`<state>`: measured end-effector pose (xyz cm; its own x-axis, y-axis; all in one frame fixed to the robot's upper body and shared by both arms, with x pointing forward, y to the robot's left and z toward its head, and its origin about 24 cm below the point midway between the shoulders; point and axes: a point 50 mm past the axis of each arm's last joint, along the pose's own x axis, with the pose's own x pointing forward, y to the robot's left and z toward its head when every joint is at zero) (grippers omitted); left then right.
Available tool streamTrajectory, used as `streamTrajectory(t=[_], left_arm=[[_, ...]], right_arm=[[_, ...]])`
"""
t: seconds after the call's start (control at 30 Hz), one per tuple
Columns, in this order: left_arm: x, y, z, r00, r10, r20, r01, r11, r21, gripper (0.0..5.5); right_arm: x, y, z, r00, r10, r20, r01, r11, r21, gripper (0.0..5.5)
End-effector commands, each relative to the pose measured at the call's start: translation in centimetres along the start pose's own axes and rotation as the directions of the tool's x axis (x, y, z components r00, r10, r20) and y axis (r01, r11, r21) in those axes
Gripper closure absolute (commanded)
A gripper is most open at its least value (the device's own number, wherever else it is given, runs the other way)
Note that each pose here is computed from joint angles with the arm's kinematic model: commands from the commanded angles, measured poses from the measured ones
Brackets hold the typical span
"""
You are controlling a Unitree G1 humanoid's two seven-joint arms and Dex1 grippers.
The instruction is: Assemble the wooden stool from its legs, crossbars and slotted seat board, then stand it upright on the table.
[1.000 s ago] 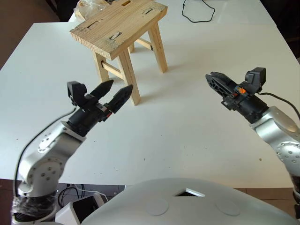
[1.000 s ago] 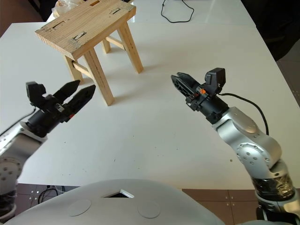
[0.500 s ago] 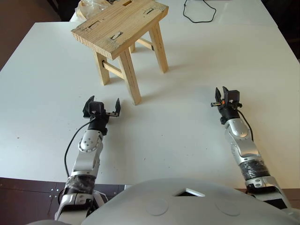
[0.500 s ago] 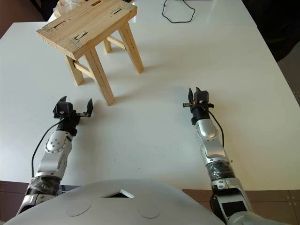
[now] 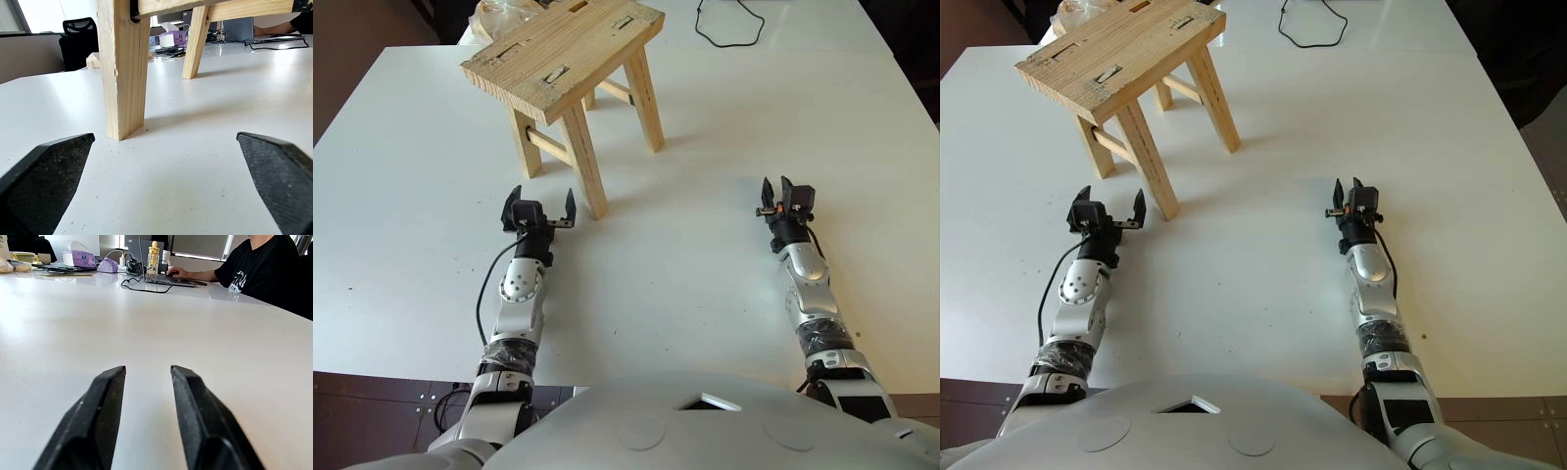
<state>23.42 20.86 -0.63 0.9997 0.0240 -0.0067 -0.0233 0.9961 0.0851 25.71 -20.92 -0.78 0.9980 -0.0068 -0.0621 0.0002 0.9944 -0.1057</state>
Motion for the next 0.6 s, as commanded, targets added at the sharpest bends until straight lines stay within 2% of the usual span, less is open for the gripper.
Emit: streamTrajectory(t=[0.03,0.13,0.6], left_arm=[[-0.5,-0.3,-1.5,0.997,0.036,-0.074,-0.035,0.999,0.003,0.1],[-0.7,-0.4,-2.0,0.994,0.066,-0.091,-0.066,0.998,0.004,0.1],[-1.9,-0.9,-3.2,0.986,0.129,-0.103,-0.127,0.992,0.028,0.1]], right_arm=[[0.7,0.0,0.1,1.0,0.003,-0.006,-0.003,1.0,-0.009,3.14],[1.0,-0.4,-0.2,1.0,-0.007,-0.025,0.006,1.0,-0.026,2.79],[2.5,-1.7,-0.3,0.995,0.058,-0.082,-0.066,0.993,-0.097,2.79]])
